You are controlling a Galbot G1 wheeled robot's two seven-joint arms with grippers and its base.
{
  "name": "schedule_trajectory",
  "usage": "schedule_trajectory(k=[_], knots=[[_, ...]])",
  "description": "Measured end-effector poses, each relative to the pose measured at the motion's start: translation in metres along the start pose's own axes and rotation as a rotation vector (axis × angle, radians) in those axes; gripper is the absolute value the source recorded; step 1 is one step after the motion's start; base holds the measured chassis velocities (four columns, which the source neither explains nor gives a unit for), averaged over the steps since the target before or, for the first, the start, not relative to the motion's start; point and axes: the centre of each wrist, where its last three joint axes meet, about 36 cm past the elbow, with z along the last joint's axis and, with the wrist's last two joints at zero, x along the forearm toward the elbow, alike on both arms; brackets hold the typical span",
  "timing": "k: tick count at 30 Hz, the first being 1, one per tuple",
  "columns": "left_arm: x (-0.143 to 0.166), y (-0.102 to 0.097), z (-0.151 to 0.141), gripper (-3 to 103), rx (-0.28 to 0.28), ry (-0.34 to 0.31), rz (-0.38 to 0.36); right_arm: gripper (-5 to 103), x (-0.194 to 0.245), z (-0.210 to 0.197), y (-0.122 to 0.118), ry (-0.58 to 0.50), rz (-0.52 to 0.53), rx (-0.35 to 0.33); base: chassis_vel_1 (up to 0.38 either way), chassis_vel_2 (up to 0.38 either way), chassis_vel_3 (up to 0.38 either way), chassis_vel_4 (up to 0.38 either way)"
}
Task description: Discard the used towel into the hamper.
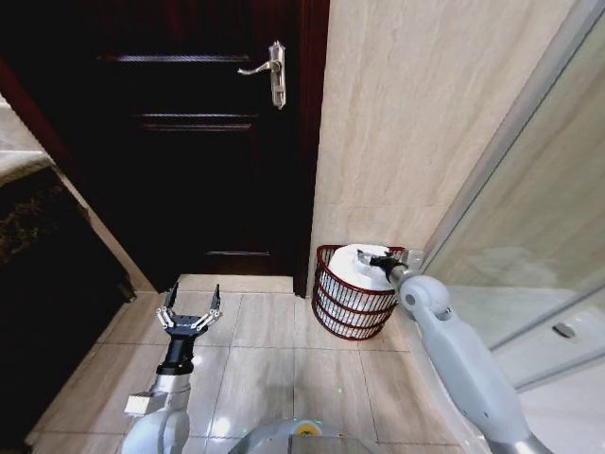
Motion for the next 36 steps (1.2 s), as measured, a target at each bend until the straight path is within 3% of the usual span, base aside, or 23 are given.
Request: schedule_trajectory(k=[1,4,8,14,36], knots=[[0.0,0.0,0.0,100,0.0,0.0,0.0,100,0.0,0.0,0.0,0.0,0.0,0.0,0.0,0.0,0.0,0.0],[-0.002,-0.001,-0.001,100,0.003,0.005,-0.016,100,0.022,0.006,-0.001,-0.189,0.018,0.04,0.0,0.0,0.0,0.0],[-0.001,-0.002,0.001,100,0.006,0.012,-0.034,100,0.046,0.02,0.0,-0.297,0.037,0.083,0.0,0.0,0.0,0.0],[-0.001,-0.003,0.003,100,0.01,0.019,-0.037,100,0.076,0.039,0.001,-0.332,0.061,0.145,0.0,0.0,0.0,0.0],[-0.026,-0.016,0.01,100,0.037,0.064,-0.024,100,0.147,0.052,0.022,-0.304,0.172,0.102,0.0,0.0,0.0,0.0]])
